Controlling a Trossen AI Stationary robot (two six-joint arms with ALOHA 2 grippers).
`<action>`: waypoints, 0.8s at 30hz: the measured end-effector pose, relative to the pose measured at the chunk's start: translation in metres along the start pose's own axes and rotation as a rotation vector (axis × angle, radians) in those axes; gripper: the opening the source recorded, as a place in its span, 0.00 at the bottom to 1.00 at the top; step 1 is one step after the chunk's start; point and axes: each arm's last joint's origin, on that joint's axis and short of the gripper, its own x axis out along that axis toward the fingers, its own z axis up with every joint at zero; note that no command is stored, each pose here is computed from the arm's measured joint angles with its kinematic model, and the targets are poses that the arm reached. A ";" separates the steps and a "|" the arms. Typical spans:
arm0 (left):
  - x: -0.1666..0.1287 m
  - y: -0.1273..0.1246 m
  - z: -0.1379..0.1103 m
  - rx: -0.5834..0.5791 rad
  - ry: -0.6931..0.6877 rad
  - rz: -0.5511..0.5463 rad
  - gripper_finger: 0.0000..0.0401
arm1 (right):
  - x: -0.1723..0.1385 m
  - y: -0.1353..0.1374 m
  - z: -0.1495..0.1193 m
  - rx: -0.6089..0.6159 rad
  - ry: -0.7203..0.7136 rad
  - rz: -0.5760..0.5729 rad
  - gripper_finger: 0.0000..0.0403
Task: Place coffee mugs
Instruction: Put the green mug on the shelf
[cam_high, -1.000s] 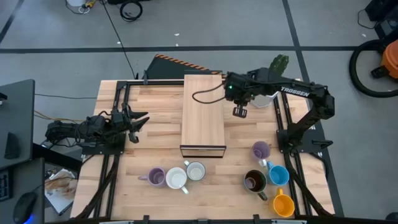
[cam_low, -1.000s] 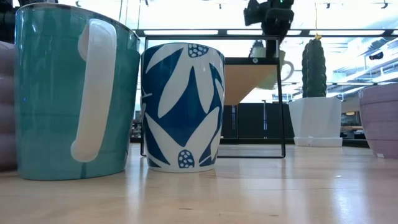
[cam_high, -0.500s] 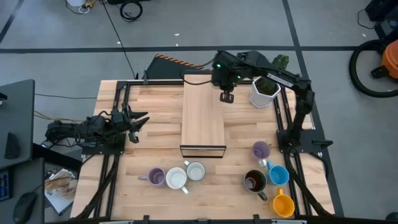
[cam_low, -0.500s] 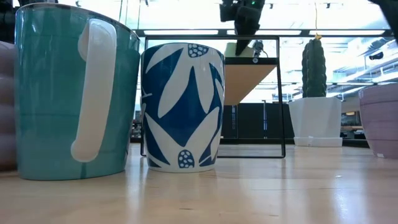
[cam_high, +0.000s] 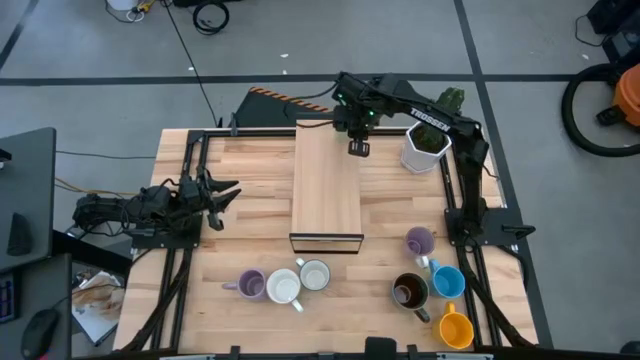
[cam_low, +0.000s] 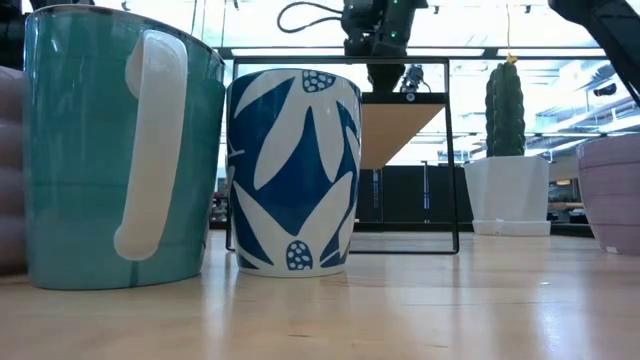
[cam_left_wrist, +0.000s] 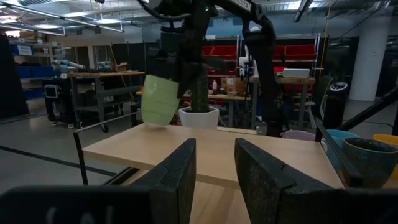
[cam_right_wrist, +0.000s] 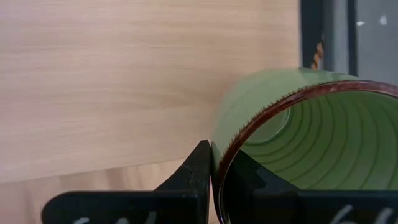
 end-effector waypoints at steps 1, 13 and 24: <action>0.000 0.000 0.000 0.000 -0.001 0.000 0.29 | 0.001 -0.001 0.000 -0.004 0.004 0.000 0.08; 0.000 0.000 0.000 0.000 0.004 -0.001 0.29 | 0.006 -0.004 0.001 -0.022 -0.001 0.017 0.10; 0.000 0.000 0.000 0.000 0.004 -0.001 0.29 | 0.007 -0.007 0.005 0.007 -0.020 -0.048 0.27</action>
